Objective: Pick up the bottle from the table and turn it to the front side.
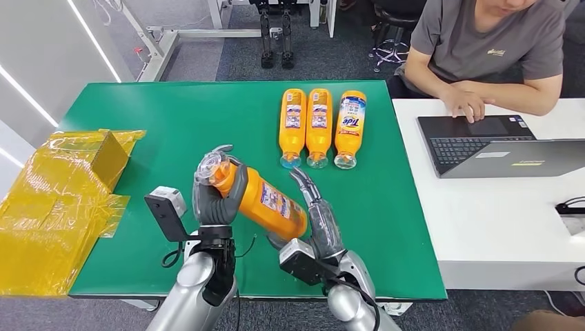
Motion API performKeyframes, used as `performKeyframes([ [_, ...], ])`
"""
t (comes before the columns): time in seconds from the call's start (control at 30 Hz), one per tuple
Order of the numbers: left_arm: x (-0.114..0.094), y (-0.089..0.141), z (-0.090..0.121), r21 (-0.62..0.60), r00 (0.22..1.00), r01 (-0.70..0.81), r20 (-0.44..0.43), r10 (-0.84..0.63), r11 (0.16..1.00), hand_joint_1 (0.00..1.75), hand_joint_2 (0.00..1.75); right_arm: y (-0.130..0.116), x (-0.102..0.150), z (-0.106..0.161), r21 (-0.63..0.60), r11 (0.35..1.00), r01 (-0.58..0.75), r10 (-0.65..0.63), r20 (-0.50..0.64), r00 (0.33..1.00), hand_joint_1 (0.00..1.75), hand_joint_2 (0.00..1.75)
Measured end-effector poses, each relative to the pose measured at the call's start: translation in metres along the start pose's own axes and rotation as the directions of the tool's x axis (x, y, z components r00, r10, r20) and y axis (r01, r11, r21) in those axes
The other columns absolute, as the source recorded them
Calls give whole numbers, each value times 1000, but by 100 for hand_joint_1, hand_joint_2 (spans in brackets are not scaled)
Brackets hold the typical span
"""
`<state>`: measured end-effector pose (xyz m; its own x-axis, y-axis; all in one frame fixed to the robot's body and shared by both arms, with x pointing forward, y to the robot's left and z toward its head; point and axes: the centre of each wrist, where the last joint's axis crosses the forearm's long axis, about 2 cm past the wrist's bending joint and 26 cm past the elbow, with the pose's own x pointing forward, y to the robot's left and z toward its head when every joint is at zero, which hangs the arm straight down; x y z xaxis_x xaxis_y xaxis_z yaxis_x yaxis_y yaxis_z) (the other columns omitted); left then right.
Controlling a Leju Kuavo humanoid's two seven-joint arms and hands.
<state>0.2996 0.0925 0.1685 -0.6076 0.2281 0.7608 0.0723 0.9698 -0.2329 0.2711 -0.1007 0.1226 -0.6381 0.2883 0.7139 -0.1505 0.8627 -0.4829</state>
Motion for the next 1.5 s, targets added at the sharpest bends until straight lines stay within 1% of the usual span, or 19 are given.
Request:
performKeyframes([
  [0.1,7,14,-6,44,970,215,111,-219,976,175,175,-1,1,-1,-47,999,14,-14,12,1000,0,175],
  [0.17,12,30,-7,58,910,363,191,-367,930,175,175,-2,1,-1,-72,997,21,-19,19,1000,0,175],
  [0.23,16,46,-9,69,838,483,251,-484,873,175,175,-2,1,-1,-90,996,23,-21,25,999,0,175],
  [0.3,19,61,-11,86,781,559,279,-559,825,175,175,-2,1,0,-101,995,24,-22,29,999,0,175],
  [0.4,22,78,-14,106,710,639,298,-638,761,175,175,-1,1,2,-106,994,30,-27,26,999,0,175],
  [0.53,23,101,-19,116,576,763,323,-751,636,175,175,0,3,5,-112,993,39,-37,24,999,0,175],
  [0.63,24,116,-21,134,532,795,313,-787,591,175,175,0,5,7,-115,992,45,-42,25,999,0,175],
  [0.77,25,130,-24,126,472,844,286,-834,521,175,175,0,7,7,-121,991,53,-50,29,998,0,175],
  [0.87,25,148,-32,76,433,885,226,-873,459,175,175,-2,8,7,-126,989,73,-69,34,997,0,175],
  [0.93,20,163,-40,18,367,925,225,-903,380,175,175,-3,8,7,-122,989,85,-82,36,996,0,175],
  [1.0,12,181,-46,-36,275,961,266,-924,276,175,175,-4,8,7,-114,989,98,-94,41,995,0,175],
  [1.07,4,198,-49,-83,214,977,331,-919,197,175,175,-3,8,6,-105,988,111,-106,48,993,0,175],
  [1.17,-6,222,-45,-167,173,980,421,-890,111,175,175,-4,9,4,-95,988,120,-115,58,992,0,175],
  [1.3,-16,249,-40,-277,107,960,474,-874,-33,175,175,-5,9,1,-85,989,124,-119,67,991,0,175],
  [1.43,-25,268,-48,-345,20,920,518,-855,-187,175,175,-8,14,0,-124,986,110,-95,115,989,0,175],
  [1.5,-28,275,-53,-378,-4,893,534,-846,-243,175,175,-10,19,-1,-161,981,105,-81,148,986,0,175],
])
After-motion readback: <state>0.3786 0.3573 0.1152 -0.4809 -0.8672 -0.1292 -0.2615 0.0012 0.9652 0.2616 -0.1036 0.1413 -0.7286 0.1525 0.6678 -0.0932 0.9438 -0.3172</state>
